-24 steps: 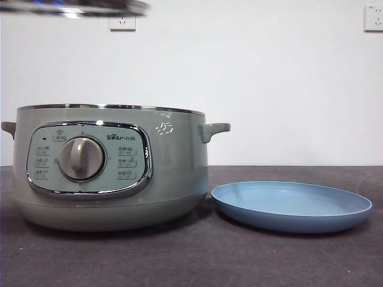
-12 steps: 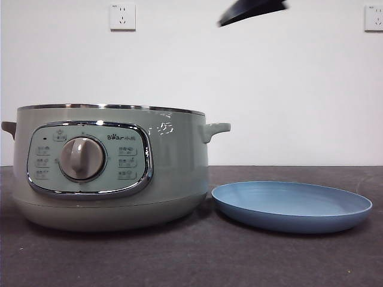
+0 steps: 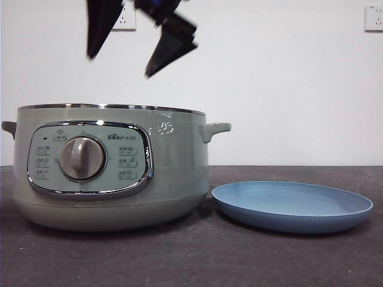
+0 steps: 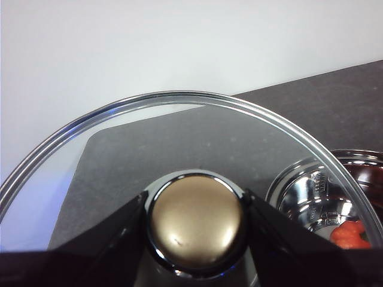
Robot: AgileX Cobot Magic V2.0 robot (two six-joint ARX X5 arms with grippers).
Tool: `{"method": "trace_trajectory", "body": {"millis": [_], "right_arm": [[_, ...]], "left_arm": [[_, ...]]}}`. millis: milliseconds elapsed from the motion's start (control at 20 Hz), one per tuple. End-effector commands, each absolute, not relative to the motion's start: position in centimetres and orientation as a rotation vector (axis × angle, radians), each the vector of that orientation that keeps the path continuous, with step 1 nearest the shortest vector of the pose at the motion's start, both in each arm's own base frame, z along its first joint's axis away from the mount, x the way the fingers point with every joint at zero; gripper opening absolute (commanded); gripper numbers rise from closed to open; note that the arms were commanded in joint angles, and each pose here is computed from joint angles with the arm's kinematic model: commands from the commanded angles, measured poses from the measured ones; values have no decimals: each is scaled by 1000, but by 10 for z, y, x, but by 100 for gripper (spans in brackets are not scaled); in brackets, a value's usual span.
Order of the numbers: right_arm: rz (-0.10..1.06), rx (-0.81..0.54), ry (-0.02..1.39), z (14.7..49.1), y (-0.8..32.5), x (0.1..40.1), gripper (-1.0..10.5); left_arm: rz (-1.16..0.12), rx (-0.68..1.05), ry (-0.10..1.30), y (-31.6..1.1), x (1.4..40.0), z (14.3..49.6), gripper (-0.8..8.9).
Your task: Take the pumpkin out from the steamer,put the pumpkin in the blue plate,close the lid
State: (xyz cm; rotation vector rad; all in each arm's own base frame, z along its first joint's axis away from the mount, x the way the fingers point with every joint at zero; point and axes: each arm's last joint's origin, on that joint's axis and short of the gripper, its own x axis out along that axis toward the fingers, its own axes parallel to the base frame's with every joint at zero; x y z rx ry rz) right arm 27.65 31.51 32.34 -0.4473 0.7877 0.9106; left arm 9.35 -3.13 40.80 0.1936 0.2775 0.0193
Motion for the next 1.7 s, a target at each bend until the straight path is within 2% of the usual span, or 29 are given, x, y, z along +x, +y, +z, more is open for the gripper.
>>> {"method": "trace_trajectory", "body": {"millis": [50, 450, 600, 650, 750, 800, 950, 1050, 1150, 1350, 1500, 1600, 1700], "right_arm": [[917, -500, 837, 297, 327, 284, 540], [888, -576, 981, 230, 345, 302, 540], [881, -581, 999, 222, 345, 305, 528], [877, -577, 1000, 222, 345, 305, 437], [875, -577, 1001, 222, 345, 305, 43], [876, -576, 999, 223, 345, 304, -16], [877, -568, 983, 232, 343, 302, -16], [880, -550, 942, 258, 335, 296, -16], [863, -536, 935, 291, 313, 287, -17], [718, -427, 997, 349, 240, 281, -17], [421, -390, 1021, 370, 186, 283, -17], [266, -387, 1008, 376, 163, 277, -17], [166, -365, 983, 378, 141, 265, -17]], "left_arm": [[29, 169, 222, -30, 90, 414, -9], [29, 169, 222, -30, 90, 414, -9], [28, 169, 223, -30, 90, 414, -9], [28, 172, 227, -30, 90, 414, -9], [28, 178, 240, -30, 90, 413, -9], [28, 179, 242, -30, 90, 412, -9], [27, 179, 242, -30, 90, 412, -9], [25, 178, 240, -30, 91, 413, -9], [23, 165, 215, -30, 91, 415, -9], [20, 140, 168, -31, 92, 420, -9], [-30, 128, 153, -32, 92, 421, -9], [-29, 122, 141, -33, 93, 423, -9], [-31, 113, 121, -33, 93, 425, -9]]}}
